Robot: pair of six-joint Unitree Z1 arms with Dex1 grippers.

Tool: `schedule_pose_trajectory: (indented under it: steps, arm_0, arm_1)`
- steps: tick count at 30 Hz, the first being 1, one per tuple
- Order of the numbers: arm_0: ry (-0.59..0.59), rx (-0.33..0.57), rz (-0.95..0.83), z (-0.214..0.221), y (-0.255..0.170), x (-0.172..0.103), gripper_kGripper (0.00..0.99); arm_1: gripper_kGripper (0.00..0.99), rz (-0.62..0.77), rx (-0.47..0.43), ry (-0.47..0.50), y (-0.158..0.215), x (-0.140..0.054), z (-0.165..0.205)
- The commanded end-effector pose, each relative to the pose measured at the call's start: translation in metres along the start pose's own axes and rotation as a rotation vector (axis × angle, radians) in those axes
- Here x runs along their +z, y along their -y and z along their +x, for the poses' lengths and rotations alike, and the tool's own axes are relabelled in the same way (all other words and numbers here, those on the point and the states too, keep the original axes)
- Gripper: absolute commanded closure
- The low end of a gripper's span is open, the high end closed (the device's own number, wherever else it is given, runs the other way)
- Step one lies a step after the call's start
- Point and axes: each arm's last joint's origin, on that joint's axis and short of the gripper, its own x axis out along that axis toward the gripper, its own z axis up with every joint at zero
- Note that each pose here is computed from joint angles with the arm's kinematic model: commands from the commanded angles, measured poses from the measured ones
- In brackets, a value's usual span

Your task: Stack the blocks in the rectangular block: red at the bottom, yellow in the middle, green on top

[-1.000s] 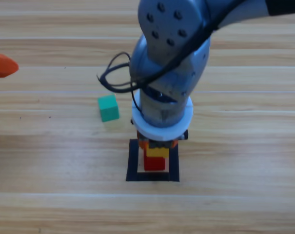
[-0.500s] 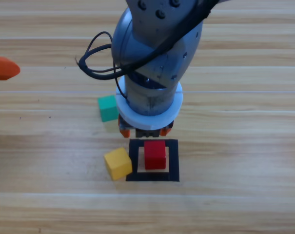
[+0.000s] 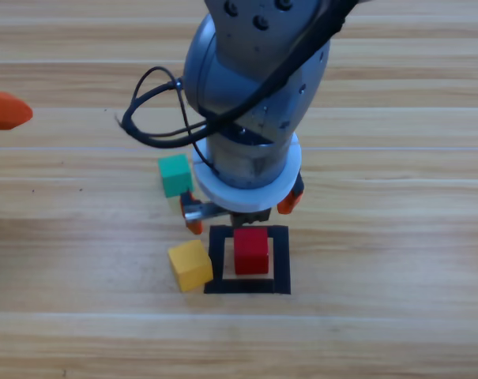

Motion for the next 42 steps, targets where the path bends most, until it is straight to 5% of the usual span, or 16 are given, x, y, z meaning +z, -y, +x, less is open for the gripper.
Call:
schedule_pose_trajectory:
  steps: [1,5,7,12,31,38,42]
  arm_0:
    - [-0.013,0.036,-0.021,0.006,-0.005,-0.002,0.001]
    - [-0.014,0.037,-0.021,0.006,-0.005,-0.002,0.001]
    - [-0.018,0.038,-0.021,0.006,-0.005,-0.002,0.001]
    - [-0.023,0.04,-0.022,0.007,-0.005,-0.003,0.001]
    - [-0.031,0.043,-0.024,0.009,-0.006,-0.004,0.001]
    - [-0.034,0.044,-0.026,0.01,-0.006,-0.005,0.001]
    - [-0.033,0.043,-0.024,0.01,-0.006,-0.005,0.001]
  arm_1:
    - [0.0,-0.166,0.038,-0.019,-0.003,0.007,0.0]
    - [0.0,-0.347,0.165,-0.02,-0.024,0.009,-0.006]
    - [0.0,-0.409,0.248,-0.096,-0.025,0.01,0.006]
    - [0.0,-0.454,0.301,-0.18,-0.022,0.016,0.036]
    - [0.01,-0.344,0.164,-0.212,-0.028,0.014,0.094]
    - [0.343,-0.345,0.152,-0.235,-0.031,0.011,0.112]
    - [0.834,-0.352,0.161,-0.221,-0.034,0.01,0.105]
